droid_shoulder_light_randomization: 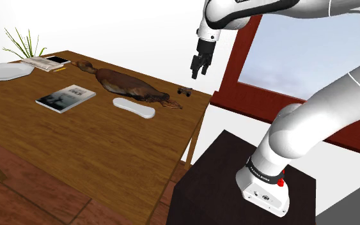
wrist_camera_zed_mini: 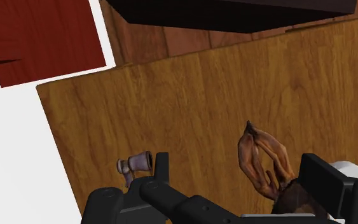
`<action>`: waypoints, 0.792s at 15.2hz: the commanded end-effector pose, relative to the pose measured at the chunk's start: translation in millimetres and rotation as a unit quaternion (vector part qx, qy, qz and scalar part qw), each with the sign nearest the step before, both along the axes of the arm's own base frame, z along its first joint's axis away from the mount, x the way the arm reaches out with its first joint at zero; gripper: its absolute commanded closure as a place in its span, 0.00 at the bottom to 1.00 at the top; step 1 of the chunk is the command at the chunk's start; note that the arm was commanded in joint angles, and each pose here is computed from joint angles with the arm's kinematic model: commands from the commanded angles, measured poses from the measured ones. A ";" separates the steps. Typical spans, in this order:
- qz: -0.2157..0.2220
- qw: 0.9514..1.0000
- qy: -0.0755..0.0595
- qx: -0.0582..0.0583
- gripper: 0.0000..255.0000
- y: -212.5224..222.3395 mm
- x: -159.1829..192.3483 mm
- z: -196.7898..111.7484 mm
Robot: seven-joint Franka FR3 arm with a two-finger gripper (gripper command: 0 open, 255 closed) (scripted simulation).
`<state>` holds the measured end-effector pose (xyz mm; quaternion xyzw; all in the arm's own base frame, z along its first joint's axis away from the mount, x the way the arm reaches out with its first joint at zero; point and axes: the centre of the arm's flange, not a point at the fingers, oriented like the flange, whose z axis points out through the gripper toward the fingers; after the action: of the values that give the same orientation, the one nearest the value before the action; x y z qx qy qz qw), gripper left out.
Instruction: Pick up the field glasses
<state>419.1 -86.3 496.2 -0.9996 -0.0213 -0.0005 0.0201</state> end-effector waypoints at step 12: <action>0.046 0.999 0.021 0.001 0.00 -65.3 112.8 -108.8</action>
<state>526.1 -149.2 395.6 -0.9975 -0.0637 0.0202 0.0216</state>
